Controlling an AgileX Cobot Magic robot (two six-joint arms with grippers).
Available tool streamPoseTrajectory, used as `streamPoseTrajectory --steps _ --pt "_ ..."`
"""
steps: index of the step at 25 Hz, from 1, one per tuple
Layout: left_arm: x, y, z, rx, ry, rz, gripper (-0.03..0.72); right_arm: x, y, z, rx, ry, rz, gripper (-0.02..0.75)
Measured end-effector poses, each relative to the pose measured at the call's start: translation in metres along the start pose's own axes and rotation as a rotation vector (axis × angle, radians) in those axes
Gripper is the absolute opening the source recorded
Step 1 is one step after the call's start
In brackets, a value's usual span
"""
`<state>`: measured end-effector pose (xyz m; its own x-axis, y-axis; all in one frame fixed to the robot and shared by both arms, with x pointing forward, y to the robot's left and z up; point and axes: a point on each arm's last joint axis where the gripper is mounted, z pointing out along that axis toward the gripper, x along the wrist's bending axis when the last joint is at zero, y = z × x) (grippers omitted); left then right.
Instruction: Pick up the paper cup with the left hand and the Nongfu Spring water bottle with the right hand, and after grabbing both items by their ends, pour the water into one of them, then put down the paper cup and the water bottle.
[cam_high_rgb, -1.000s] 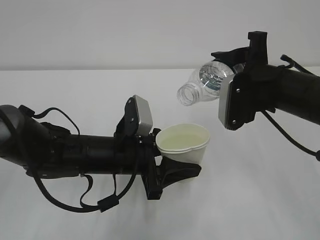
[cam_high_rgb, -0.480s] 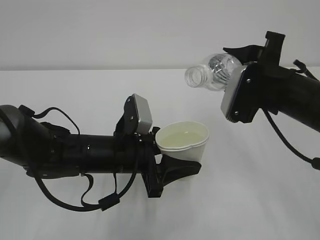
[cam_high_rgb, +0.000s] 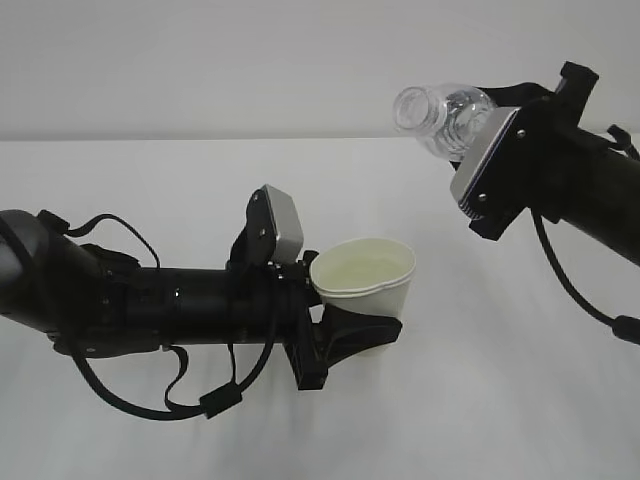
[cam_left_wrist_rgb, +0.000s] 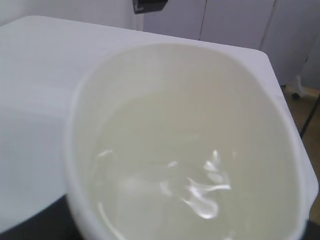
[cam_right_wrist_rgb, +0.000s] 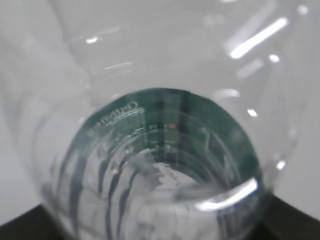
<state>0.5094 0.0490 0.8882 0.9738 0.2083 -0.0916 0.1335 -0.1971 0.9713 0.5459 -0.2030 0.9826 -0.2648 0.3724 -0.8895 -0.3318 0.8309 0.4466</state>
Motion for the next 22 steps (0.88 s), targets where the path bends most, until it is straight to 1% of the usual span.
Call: streamPoseTrajectory --steps 19,22 --pt "0.001 0.001 0.0 -0.007 0.014 -0.009 0.414 -0.009 -0.012 -0.001 0.112 -0.116 0.357 0.455" --pt "0.001 0.001 0.0 -0.007 0.014 0.003 0.414 -0.01 -0.013 -0.001 0.122 -0.13 0.396 0.455"
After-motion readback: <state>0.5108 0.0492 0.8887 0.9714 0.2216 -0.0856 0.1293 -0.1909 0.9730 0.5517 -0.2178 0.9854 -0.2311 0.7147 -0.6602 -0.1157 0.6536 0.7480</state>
